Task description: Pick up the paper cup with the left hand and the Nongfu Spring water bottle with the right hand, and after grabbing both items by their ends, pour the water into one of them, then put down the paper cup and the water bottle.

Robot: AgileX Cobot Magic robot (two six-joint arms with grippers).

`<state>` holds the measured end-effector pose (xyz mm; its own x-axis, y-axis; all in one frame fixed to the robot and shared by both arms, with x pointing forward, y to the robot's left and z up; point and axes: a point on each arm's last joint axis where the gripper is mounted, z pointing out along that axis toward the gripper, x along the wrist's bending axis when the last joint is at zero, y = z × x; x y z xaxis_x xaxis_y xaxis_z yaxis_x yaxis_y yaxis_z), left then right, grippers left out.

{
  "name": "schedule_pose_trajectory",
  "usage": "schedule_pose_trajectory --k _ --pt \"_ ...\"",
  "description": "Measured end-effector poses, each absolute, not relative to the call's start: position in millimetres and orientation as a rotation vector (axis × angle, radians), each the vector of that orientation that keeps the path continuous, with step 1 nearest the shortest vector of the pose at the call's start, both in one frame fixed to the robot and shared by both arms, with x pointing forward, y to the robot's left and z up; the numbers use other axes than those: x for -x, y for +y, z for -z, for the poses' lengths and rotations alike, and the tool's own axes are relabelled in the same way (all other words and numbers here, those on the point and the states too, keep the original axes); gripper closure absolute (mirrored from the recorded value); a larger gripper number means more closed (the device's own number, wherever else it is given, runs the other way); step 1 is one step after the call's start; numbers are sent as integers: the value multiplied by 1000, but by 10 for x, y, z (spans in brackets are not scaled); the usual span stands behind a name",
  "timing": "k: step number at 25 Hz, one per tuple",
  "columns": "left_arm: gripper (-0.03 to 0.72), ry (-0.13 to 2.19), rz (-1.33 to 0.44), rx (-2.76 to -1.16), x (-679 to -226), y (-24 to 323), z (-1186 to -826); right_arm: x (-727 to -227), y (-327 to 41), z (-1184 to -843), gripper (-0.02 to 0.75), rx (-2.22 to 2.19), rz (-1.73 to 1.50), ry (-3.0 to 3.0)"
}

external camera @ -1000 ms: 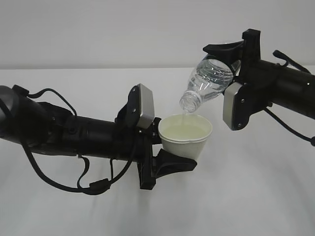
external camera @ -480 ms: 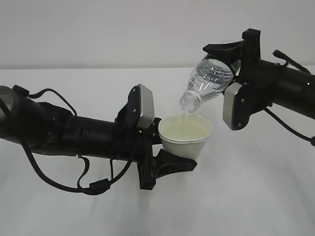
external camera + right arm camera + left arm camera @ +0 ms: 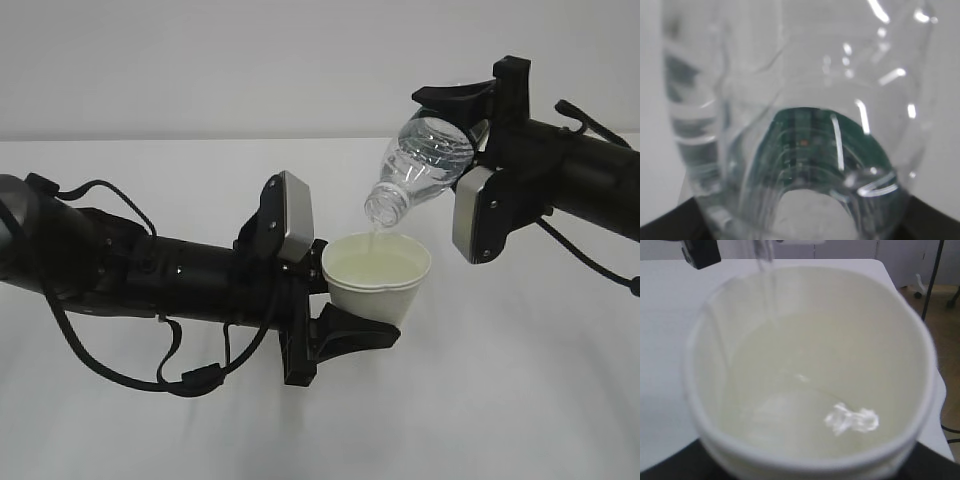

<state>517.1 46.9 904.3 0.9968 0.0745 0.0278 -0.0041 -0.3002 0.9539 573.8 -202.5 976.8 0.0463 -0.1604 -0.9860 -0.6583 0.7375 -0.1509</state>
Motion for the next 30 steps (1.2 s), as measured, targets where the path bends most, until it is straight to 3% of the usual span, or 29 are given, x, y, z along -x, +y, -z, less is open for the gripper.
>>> schedule_pose_trajectory --k 30 --pt "268 83 -99 -1857 -5200 468 -9058 -5715 -2052 -9745 291 387 -692 1625"
